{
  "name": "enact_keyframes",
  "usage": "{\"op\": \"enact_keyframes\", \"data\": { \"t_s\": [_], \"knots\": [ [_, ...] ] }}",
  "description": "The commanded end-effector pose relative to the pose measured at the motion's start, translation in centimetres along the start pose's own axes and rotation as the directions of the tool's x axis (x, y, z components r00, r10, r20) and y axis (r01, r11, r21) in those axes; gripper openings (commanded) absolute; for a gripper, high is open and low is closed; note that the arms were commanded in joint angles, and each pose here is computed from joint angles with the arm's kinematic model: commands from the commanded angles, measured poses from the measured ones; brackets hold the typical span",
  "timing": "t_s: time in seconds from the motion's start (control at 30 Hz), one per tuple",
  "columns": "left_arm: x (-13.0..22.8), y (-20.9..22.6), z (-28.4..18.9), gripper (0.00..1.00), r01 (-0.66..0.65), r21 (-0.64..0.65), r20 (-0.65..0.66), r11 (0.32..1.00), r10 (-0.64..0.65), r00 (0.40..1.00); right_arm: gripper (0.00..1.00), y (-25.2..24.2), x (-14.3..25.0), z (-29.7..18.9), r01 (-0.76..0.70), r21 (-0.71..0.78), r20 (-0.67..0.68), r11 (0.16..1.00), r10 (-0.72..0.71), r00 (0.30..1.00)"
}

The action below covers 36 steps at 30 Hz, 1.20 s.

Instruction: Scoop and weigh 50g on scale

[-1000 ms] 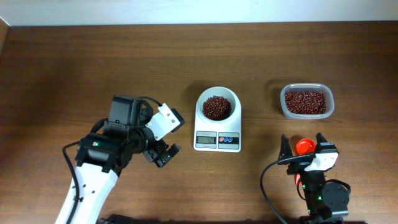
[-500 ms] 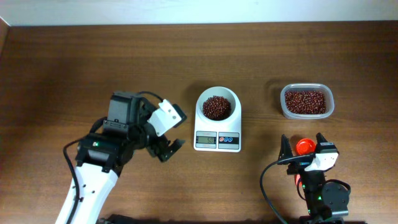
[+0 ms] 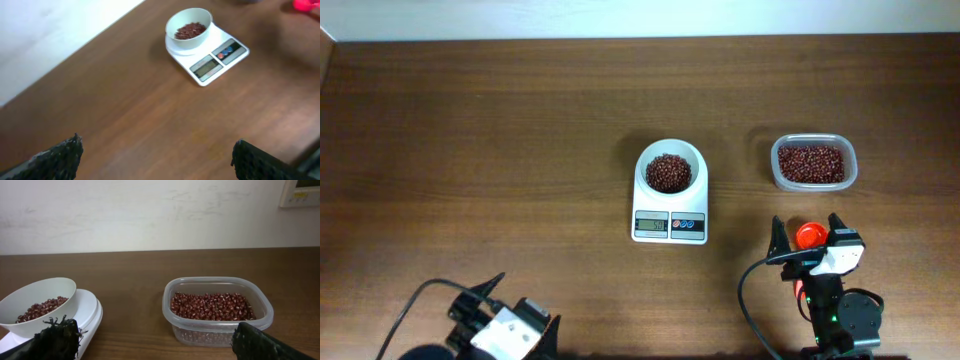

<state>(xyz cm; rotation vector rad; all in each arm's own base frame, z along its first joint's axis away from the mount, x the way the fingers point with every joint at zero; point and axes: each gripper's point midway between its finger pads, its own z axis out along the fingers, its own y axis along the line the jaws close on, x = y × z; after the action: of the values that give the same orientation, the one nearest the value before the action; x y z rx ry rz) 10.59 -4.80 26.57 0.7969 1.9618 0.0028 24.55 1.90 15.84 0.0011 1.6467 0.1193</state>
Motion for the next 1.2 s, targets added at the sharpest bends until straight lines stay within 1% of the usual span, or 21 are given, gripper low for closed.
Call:
{"op": "enact_keyframes", "data": {
  "t_s": [0.0,0.03,0.23,0.33,0.4,0.43,0.53,0.67,0.73,0.8,0.83,0.87,0.9,1.0,1.07,1.17],
  "knots": [
    [1.0,1.8,-0.9,0.99,0.046,-0.128,-0.021,0.991,-0.049,0.999,0.99,0.3,0.3,0.0,0.001,-0.013,-0.004,1.000,-0.001,1.000],
    [1.2,2.6,-1.0,0.99,0.104,-0.179,-0.027,0.978,-0.110,0.994,0.99,0.3,0.3,0.0,0.001,-0.013,-0.004,1.000,-0.001,1.000],
    [2.1,3.9,-1.7,0.99,0.172,-0.299,-0.048,0.939,-0.194,0.980,0.99,0.3,0.3,0.0,0.001,-0.013,-0.004,1.000,-0.001,1.000],
    [2.2,3.9,-2.6,0.99,0.182,-0.330,-0.027,0.926,-0.202,0.979,0.99,0.3,0.3,0.0,0.001,-0.013,-0.004,1.000,-0.001,1.000],
    [2.2,3.6,-3.5,0.99,0.185,-0.350,0.023,0.918,-0.189,0.982,0.99,0.3,0.3,0.0,0.001,-0.013,-0.004,1.000,-0.001,1.000],
    [2.2,3.3,-4.4,0.99,0.187,-0.367,0.070,0.911,-0.173,0.982,0.99,0.3,0.3,0.0,0.001,-0.013,-0.004,1.000,-0.001,1.000],
    [2.7,2.9,-5.8,0.99,0.192,-0.405,0.130,0.894,-0.152,0.980,0.99,0.3,0.3,0.0,0.001,-0.013,-0.004,1.000,-0.001,1.000],
    [2.9,2.9,-5.9,0.99,0.192,-0.412,0.121,0.891,-0.155,0.980,0.99,0.3,0.3,0.0,0.001,-0.013,-0.004,1.000,-0.001,1.000],
    [1.6,2.7,-5.9,0.99,0.191,-0.383,0.172,0.904,-0.134,0.976,0.99,0.3,0.3,0.0,0.001,-0.013,-0.004,1.000,-0.001,1.000],
    [-1.3,3.9,-6.9,0.99,0.199,-0.410,0.288,0.890,-0.081,0.954,0.99,0.3,0.3,0.0,0.001,-0.013,-0.004,1.000,-0.001,1.000],
    [-2.7,4.0,-7.3,0.99,0.197,-0.404,0.344,0.893,-0.051,0.938,0.99,0.3,0.3,0.0,0.001,-0.013,-0.004,1.000,-0.001,1.000],
    [-3.8,3.9,-6.9,0.99,0.187,-0.379,0.382,0.906,-0.031,0.924,0.99,0.3,0.3,0.0,0.001,-0.013,-0.004,1.000,-0.001,1.000],
    [-4.1,4.0,-5.9,0.99,0.180,-0.363,0.392,0.914,-0.025,0.920,0.99,0.3,0.3,0.0,0.001,-0.013,-0.004,1.000,-0.001,1.000],
    [-4.2,5.6,-1.5,0.99,0.181,-0.370,0.409,0.911,-0.015,0.913,0.99,0.3,0.3,0.0,0.001,-0.013,-0.004,1.000,-0.001,1.000],
    [-3.9,6.4,1.6,0.99,0.182,-0.376,0.422,0.909,-0.007,0.907,0.99,0.3,0.3,0.0,0.001,-0.013,-0.004,1.000,-0.001,1.000],
    [-1.9,7.0,7.3,0.99,0.183,-0.380,0.432,0.907,-0.001,0.902,0.99,0.3,0.3,0.0,0.001,-0.013,-0.004,1.000,-0.001,1.000]
  ]
}}
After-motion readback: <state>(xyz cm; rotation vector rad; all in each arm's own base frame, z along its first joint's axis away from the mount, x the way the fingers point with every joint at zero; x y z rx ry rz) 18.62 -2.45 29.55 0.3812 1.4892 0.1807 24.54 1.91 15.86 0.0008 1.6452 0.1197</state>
